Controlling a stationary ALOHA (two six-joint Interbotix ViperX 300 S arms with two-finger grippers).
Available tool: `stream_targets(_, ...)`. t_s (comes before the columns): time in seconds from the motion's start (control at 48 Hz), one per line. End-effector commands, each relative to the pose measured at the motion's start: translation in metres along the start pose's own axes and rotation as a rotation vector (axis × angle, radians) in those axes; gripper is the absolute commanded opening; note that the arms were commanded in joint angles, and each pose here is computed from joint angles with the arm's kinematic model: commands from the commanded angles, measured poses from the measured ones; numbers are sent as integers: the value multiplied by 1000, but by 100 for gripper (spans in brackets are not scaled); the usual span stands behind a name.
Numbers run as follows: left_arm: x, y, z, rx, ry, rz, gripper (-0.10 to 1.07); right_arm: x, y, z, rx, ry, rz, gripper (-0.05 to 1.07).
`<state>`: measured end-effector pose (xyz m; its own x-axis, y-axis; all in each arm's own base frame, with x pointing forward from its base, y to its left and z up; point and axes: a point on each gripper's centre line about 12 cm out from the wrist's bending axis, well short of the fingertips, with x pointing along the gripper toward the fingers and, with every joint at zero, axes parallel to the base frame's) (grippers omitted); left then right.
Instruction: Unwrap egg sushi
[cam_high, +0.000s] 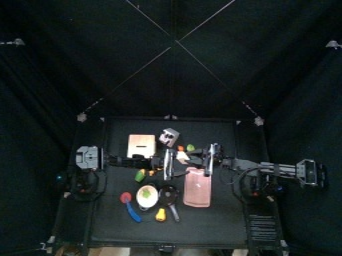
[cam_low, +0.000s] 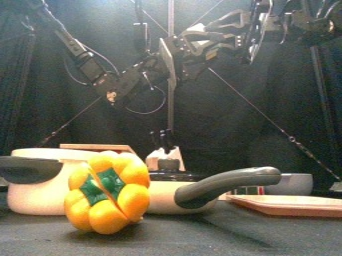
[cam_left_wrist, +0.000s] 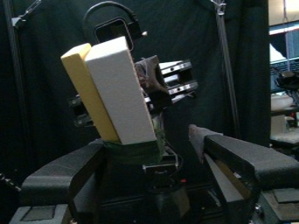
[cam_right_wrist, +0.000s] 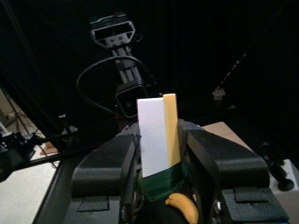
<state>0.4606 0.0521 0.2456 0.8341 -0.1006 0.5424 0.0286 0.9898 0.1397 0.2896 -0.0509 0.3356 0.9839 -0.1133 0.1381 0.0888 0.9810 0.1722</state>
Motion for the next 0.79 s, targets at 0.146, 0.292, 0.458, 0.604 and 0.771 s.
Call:
stream_targets(0.146, 8, 11, 17, 14, -55, 37, 100, 1, 2, 7, 0, -25, 7, 61)
stream_targets(0.292, 5, 15, 16, 17, -50, 47, 100, 1, 2, 7, 0, -25, 8, 61)
stream_targets(0.458, 7, 16, 19, 20, -57, 45, 100, 1, 2, 7, -2, -25, 7, 61)
stream_targets(0.604, 9, 15, 22, 24, -65, 38, 100, 1, 2, 7, 0, -25, 7, 61)
stream_targets(0.771, 12, 15, 24, 25, -76, 34, 99, 1, 2, 7, 1, -25, 8, 61)
